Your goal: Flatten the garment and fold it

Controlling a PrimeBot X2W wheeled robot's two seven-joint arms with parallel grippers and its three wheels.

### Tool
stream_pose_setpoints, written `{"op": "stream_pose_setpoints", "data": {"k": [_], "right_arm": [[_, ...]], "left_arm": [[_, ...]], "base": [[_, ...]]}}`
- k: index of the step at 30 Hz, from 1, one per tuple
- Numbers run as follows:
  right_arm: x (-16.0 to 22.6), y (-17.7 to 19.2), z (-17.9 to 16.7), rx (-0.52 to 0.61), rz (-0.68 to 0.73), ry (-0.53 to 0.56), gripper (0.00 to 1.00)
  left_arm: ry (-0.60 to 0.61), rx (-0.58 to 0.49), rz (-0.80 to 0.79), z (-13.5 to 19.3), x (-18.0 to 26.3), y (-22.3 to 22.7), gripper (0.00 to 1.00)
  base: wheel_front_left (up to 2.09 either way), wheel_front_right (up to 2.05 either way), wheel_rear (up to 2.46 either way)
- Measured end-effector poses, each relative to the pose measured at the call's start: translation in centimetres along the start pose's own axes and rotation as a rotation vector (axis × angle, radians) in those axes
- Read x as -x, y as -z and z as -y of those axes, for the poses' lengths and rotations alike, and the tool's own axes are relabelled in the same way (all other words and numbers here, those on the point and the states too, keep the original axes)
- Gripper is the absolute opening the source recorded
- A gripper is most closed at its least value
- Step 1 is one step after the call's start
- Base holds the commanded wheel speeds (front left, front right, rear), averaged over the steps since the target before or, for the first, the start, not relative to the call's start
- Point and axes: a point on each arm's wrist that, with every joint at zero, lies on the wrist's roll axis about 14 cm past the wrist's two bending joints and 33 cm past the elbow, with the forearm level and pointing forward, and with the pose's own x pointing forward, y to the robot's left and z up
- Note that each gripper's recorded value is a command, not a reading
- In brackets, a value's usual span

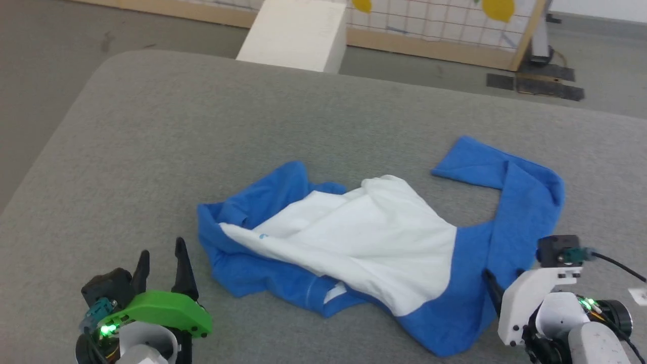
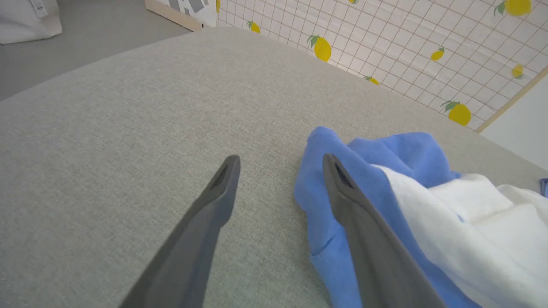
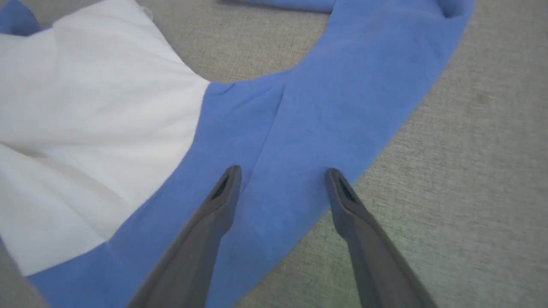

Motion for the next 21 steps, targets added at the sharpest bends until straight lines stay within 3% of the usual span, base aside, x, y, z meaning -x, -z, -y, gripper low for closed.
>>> {"op": "stream_pose_setpoints", "data": {"k": [4,5,6,13,18,21], "right_arm": [[-1.0,1.7,-0.2,0.086,-0.177,0.017,0.96],[-1.3,1.6,-0.3,0.099,-0.199,0.018,0.44],[-1.4,1.5,-0.4,0.107,-0.208,0.019,0.00],[-1.0,-1.1,3.1,0.009,-0.089,0.106,0.00],[2.6,-3.7,11.0,-0.132,0.098,0.315,0.00],[5.4,-2.6,15.0,-0.210,0.130,0.429,0.00]], "left_arm": [[-0.039,-0.022,0.068,-1.0,0.3,-1.4,1.00],[-0.043,-0.025,0.087,-1.0,0.3,-1.9,1.00],[-0.043,-0.029,0.101,-0.9,0.3,-2.2,1.00],[-0.024,-0.029,0.129,-0.1,0.0,-2.5,1.00],[0.023,-0.029,0.130,1.1,-0.6,-2.3,1.00],[0.048,-0.038,0.122,1.8,-0.9,-1.9,1.00]], "base": [[0.00,0.00,0.00],[0.00,0.00,0.00],[0.00,0.00,0.00],[0.00,0.00,0.00],[0.00,0.00,0.00],[0.00,0.00,0.00]]}}
